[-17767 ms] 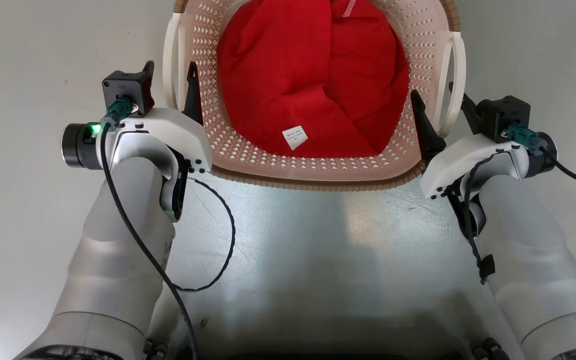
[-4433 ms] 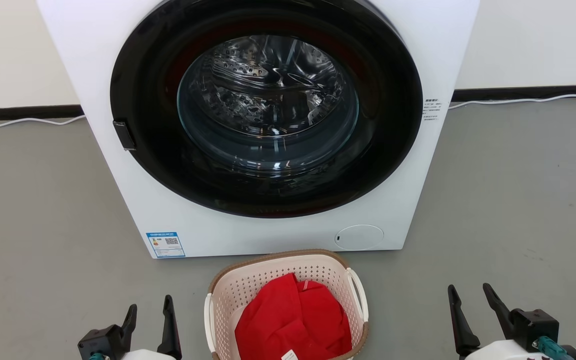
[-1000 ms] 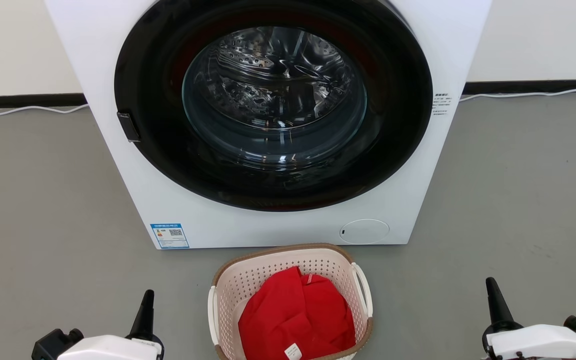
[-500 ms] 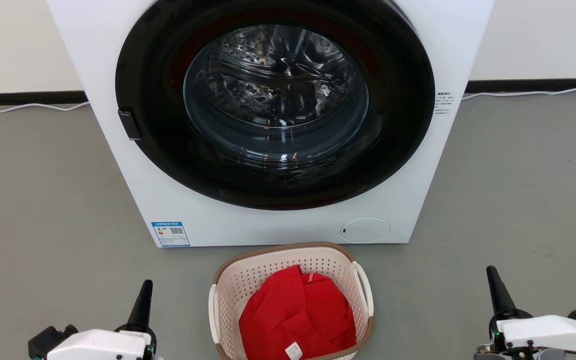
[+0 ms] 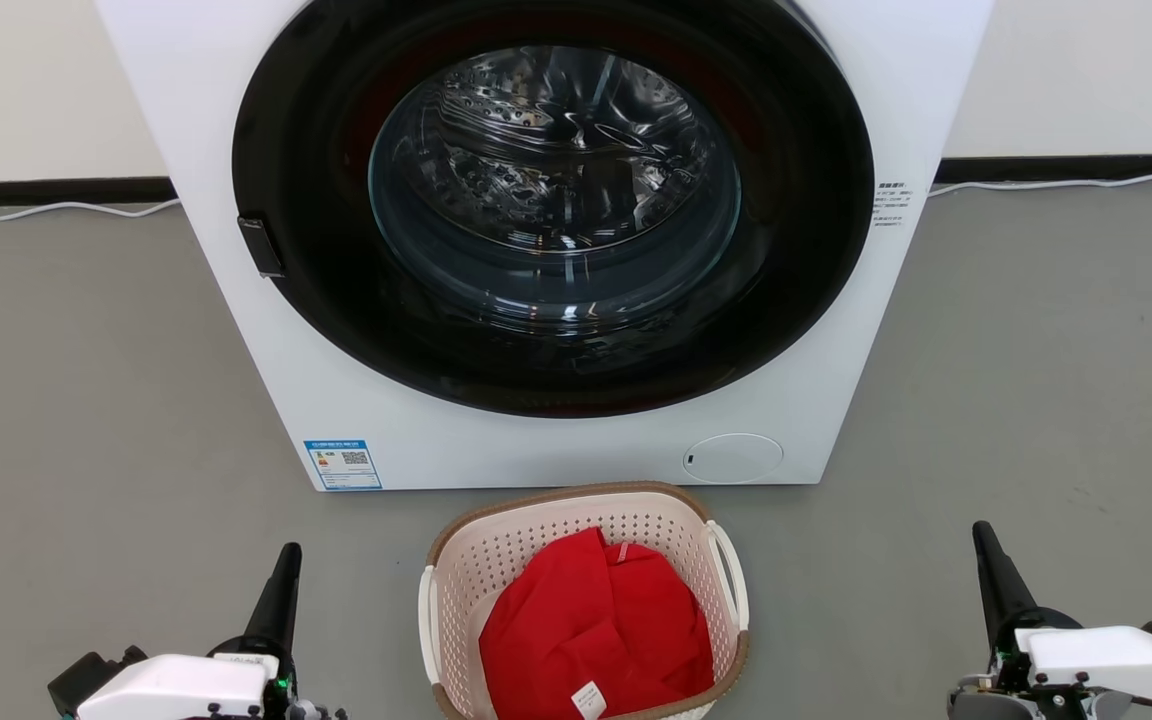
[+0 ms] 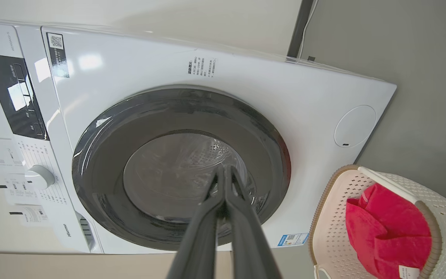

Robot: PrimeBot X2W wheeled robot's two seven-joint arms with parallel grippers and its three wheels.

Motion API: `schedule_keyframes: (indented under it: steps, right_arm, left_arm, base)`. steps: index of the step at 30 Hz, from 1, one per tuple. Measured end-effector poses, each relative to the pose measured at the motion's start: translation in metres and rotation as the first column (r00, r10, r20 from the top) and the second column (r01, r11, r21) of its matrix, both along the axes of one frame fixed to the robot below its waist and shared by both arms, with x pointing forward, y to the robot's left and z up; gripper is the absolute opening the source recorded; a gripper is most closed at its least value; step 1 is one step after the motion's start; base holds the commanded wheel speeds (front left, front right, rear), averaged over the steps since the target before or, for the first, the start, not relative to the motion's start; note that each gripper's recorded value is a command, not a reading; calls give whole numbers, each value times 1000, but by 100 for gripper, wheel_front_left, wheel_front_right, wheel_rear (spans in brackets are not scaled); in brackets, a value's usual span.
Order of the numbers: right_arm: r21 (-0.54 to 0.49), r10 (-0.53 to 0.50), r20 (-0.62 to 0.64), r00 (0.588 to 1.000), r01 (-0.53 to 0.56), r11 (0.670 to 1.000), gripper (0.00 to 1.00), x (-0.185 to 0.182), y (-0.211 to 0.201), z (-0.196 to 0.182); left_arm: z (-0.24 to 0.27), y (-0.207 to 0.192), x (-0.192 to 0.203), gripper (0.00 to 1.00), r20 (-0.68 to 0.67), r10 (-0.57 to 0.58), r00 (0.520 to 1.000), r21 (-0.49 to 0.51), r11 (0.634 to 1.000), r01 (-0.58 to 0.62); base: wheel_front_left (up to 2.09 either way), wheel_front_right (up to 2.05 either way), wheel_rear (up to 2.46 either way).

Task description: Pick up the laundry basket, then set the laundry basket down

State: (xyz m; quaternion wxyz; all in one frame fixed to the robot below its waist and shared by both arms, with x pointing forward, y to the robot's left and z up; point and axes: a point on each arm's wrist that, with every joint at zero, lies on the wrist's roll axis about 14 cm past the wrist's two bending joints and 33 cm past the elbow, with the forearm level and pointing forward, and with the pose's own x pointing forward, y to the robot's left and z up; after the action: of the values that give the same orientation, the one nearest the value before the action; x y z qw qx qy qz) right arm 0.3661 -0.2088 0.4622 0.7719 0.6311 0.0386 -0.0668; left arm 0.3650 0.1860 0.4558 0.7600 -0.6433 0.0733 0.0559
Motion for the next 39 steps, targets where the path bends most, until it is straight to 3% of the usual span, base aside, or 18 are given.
schedule_keyframes:
  steps: [18, 39]
  right_arm:
    - [206, -8, 71, 997, -7, 978, 0, 9, 3, 18]
    - [206, -8, 76, 997, -7, 978, 0, 10, 3, 19]
  left_arm:
    - [19, 2, 8, 0, 79, 19, 997, -172, 985, -5]
    - [19, 3, 8, 0, 80, 20, 997, -173, 985, -6]
  base:
    - [0, 0, 0]
    - [0, 0, 0]
